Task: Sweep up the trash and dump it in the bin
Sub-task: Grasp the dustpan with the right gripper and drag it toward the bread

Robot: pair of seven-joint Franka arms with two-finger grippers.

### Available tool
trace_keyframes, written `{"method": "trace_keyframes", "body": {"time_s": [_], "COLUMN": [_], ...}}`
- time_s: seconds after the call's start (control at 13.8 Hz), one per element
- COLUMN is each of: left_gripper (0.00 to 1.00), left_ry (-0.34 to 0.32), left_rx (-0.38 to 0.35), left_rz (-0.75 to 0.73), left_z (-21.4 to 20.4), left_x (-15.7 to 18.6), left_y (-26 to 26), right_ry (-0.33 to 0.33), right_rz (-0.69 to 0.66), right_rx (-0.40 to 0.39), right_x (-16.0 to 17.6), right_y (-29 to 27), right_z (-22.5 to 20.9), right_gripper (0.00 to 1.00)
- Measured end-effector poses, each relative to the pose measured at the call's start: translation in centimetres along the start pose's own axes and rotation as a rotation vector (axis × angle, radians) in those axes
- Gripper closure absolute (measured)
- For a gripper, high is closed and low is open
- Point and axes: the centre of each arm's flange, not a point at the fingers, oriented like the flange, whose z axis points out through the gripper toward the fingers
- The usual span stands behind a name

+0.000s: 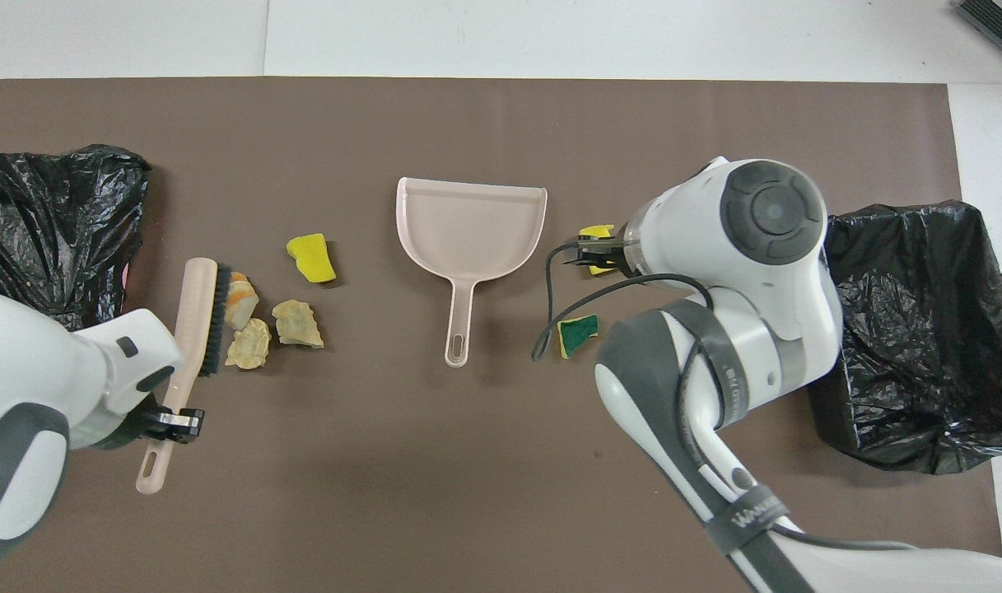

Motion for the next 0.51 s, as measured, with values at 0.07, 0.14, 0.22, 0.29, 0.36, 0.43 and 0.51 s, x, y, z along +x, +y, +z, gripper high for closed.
{"method": "trace_keyframes", "body": {"time_s": [0.07, 0.14, 0.22, 0.29, 0.36, 0.43, 0.51], "left_gripper": [0.74, 0.74, 0.74, 0.74, 0.74, 0.74, 0.74], "left_ry": [0.031, 0.049, 0.052, 0.046, 0.037, 0.031, 0.027], "left_rx": [-0.009, -0.012, -0.001, 0.025, 0.045, 0.055, 0.058], "left_rz": [-0.024, -0.044, -0.055, -0.058, -0.055, -0.049, -0.045], "left_z": [-0.2, -0.2, 0.1, 0.6, 1.0, 1.2, 1.4], "left_x": [1.2, 2.2, 2.8, 3.3, 3.5, 3.6, 3.7], "left_y": [-1.6, -2.8, -3.8, -4.5, -4.9, -5.0, -5.0], "right_ry": [0.007, 0.01, 0.011, 0.018, 0.029, 0.039, 0.052], "right_rz": [0.021, 0.039, 0.049, 0.057, 0.07, 0.087, 0.097], "right_rx": [0.01, 0.014, 0.003, -0.018, -0.04, -0.058, -0.062], "right_x": [-0.7, -1.5, -2.3, -3.0, -3.8, -4.6, -5.4], "right_y": [-2.2, -4.3, -6.3, -8.1, -9.9, -11.7, -13.4], "right_z": [0.9, 1.9, 2.9, 3.9, 5.0, 6.2, 7.2], "right_gripper": [0.0, 0.0, 0.0, 0.0, 0.0, 0.0, 0.0]}}
